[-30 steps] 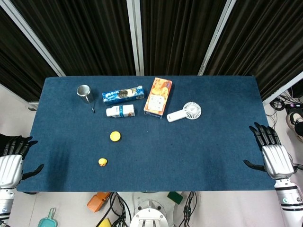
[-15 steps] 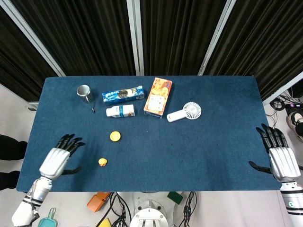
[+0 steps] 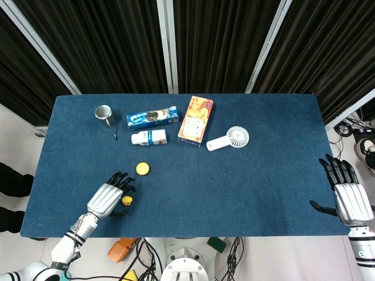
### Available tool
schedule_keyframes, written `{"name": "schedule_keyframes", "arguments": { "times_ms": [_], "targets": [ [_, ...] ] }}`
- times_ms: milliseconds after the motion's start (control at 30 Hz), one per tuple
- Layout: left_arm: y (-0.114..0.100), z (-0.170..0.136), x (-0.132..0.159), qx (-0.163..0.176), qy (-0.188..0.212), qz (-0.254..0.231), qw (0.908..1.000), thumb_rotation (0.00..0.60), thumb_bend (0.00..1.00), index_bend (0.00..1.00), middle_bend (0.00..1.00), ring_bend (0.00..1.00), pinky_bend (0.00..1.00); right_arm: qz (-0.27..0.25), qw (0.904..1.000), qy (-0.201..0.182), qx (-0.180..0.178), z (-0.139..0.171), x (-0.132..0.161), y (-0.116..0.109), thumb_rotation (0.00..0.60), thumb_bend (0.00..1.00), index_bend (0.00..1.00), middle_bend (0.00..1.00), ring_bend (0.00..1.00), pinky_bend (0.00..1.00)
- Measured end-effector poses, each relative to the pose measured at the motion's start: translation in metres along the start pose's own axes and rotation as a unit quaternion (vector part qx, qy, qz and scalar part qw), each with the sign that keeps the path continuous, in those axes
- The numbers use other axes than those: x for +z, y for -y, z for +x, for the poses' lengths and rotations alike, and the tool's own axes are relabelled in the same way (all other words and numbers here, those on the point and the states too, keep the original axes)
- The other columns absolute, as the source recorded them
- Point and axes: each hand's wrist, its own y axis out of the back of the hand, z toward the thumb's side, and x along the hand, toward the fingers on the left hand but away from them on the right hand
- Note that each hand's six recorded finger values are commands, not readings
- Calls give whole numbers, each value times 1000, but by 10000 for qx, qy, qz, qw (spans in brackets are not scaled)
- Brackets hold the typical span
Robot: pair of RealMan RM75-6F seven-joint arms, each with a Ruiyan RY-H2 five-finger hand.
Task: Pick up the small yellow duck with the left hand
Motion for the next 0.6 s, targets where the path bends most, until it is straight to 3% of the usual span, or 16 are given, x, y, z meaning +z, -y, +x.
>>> {"name": "schedule_keyframes", "arguments": {
  "times_ms": [600],
  "targets": [
    [16, 7, -13, -103, -262, -81, 9996, 600, 335, 446, 124, 43, 1, 12, 10000, -14, 42, -2, 1, 3, 600, 148, 0, 36, 0, 65]
  ]
}}
